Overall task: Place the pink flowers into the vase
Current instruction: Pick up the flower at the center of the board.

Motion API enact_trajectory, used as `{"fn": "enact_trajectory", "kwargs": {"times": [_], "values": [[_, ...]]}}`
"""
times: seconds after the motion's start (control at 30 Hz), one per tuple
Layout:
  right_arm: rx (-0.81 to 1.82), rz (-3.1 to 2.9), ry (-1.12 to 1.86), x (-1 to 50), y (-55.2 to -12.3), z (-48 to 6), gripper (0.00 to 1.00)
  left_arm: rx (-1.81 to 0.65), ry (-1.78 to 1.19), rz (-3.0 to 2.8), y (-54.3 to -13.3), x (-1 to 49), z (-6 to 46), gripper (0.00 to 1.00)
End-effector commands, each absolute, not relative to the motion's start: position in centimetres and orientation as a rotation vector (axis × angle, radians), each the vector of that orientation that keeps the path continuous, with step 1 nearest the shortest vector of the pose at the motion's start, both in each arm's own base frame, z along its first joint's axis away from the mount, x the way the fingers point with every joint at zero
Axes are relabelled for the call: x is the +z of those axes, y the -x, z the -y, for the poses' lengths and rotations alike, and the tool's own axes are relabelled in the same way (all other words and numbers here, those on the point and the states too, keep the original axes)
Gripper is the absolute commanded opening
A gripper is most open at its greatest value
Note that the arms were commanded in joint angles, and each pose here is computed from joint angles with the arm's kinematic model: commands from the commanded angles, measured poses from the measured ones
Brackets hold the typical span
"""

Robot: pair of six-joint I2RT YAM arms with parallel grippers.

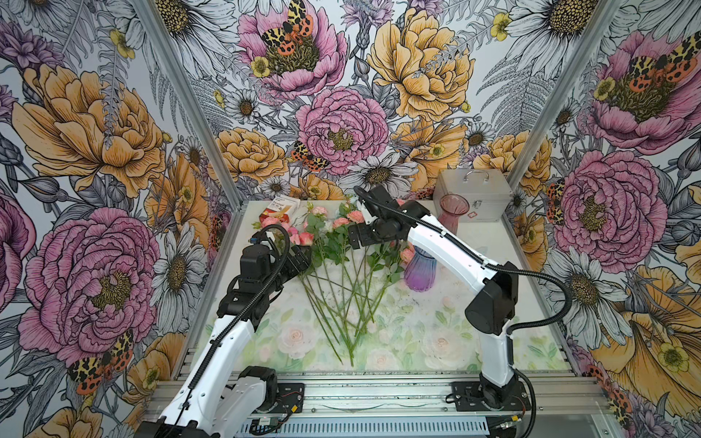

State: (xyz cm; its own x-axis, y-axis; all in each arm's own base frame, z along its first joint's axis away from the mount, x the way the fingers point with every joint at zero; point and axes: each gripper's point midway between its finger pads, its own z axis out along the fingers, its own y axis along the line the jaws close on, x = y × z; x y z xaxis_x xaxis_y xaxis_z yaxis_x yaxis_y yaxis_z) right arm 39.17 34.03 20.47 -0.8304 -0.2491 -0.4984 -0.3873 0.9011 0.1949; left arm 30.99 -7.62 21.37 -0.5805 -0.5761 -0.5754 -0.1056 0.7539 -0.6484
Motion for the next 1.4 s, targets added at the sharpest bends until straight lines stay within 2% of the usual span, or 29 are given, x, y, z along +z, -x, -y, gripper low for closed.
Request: {"fn": "enact_trajectory", "kwargs": {"times": [0.0, 0.13, 0.23, 0.4, 0.63, 0.83, 1.1, 1.2, 1.37], "values": [[0.325, -2.629, 0.347, 18.4, -40.0, -33.9, 0.99, -0.743, 0.506, -2.148, -30.1, 20.6, 7.7, 0.99], [0.246, -2.661, 0.318, 15.8, -40.1, -34.1, 0.99, -0.781, 0.473, -2.163, -29.5, 20.3, 8.3, 0.99], [0.231, -2.679, 0.304, 15.0, -39.9, -34.0, 0.99, -0.863, 0.35, -2.218, -28.2, 19.8, 11.3, 0.98], [0.268, -2.624, 0.305, 17.7, -40.5, -33.4, 0.99, -0.803, 0.105, -2.372, -24.6, 16.9, 16.1, 0.98], [0.325, -2.608, 0.225, 19.7, -42.6, -30.5, 0.99, -0.734, 0.036, -2.491, -22.8, 13.4, 18.4, 0.93], [0.409, -2.504, 0.214, 25.0, -43.8, -28.7, 0.99, -0.555, -0.163, -2.57, -24.9, 12.0, 21.2, 0.91], [0.485, -2.346, 0.254, 32.3, -43.2, -26.9, 0.99, -0.219, -0.288, -2.572, -32.0, 11.8, 22.1, 0.86], [0.483, -2.323, 0.228, 33.5, -43.0, -25.5, 0.99, -0.161, -0.393, -2.602, -34.3, 11.1, 23.9, 0.72], [0.411, -2.328, 0.106, 33.7, -43.2, -20.7, 0.99, -0.14, -0.491, -2.644, -35.3, 8.7, 26.8, 0.68]]}}
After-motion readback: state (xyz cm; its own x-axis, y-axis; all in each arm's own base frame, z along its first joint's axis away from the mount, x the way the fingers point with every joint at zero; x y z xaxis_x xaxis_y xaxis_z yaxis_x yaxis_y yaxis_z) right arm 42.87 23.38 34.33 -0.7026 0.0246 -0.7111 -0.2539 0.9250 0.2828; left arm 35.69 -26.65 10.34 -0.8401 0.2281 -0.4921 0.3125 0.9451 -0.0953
